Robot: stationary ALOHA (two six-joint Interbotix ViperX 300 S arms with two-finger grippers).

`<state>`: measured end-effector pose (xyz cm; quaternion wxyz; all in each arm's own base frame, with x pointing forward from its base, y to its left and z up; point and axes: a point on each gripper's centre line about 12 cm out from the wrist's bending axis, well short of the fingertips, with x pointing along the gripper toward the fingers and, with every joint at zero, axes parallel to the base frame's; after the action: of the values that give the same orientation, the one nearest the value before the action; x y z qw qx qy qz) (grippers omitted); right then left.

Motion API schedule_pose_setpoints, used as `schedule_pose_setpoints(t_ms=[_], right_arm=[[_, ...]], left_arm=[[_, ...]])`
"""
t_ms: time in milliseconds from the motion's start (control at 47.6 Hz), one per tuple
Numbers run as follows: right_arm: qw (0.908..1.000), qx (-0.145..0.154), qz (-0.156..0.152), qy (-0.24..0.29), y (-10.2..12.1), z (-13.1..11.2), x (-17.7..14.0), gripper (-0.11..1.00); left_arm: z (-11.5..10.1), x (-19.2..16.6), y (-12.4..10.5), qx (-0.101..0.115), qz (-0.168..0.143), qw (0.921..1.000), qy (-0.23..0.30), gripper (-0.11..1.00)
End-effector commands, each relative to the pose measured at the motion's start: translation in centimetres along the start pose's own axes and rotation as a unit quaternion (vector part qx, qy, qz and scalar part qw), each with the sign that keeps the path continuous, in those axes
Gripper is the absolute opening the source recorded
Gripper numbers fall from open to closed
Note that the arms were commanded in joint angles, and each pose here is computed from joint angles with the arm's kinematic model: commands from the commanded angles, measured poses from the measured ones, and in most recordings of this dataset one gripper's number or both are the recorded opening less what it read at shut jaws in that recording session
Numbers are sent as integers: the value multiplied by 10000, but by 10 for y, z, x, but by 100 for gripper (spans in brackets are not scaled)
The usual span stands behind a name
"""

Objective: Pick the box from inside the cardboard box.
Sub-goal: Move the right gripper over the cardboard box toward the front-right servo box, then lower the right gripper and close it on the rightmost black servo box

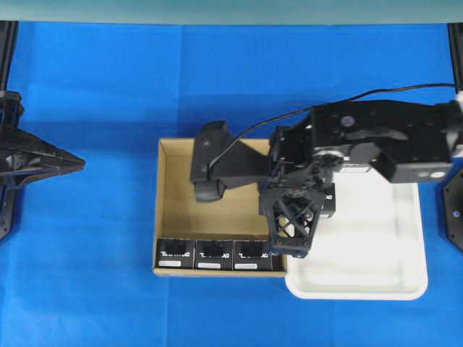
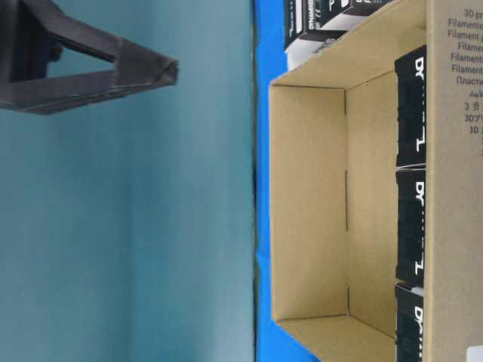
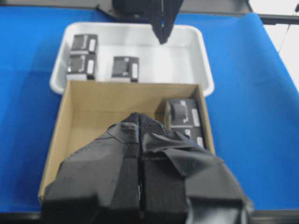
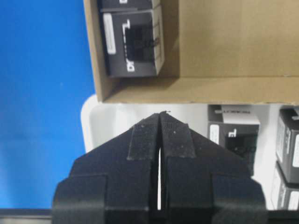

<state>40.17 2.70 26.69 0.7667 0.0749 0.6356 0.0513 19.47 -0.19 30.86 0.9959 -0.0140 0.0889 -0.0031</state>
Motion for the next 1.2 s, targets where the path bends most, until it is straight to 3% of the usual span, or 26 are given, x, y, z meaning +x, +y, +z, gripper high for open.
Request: schedule_pose_setpoints(t_ms=[0, 252, 399, 504, 693, 798, 903, 1029, 1176], right_arm=[[10000, -72, 24, 42, 2, 4, 4, -2], [10000, -72, -21, 52, -3, 7, 22, -1], [9998, -149, 2, -142, -4, 11, 31, 6], [9996, -139, 64, -249, -5, 13, 36, 25], [9995, 113, 216, -193, -13, 12, 41, 81], [9968, 450, 607, -246, -17, 15, 40, 98], [9915, 692, 1082, -224, -25, 17, 45, 100], [9917, 428, 1202, -180, -27, 18, 56, 100], [9913, 367, 1262, -18, -23, 17, 72, 100]], left_arm=[[12, -1, -1, 10, -19, 9999, -153, -7], [14, -4, -1, 10, -20, 9998, -214, -7], [16, -6, -1, 17, -20, 9997, -260, -7], [17, -6, -2, 12, -36, 9996, -275, -7], [17, -7, -2, 7, -60, 9996, -290, -7], [17, -7, -3, 2, -75, 9996, -289, -7], [18, -7, -3, -6, -77, 9995, -297, -7], [17, -7, -3, 2, -75, 9995, -297, -7], [18, -7, -3, 2, -75, 9995, -305, -7]])
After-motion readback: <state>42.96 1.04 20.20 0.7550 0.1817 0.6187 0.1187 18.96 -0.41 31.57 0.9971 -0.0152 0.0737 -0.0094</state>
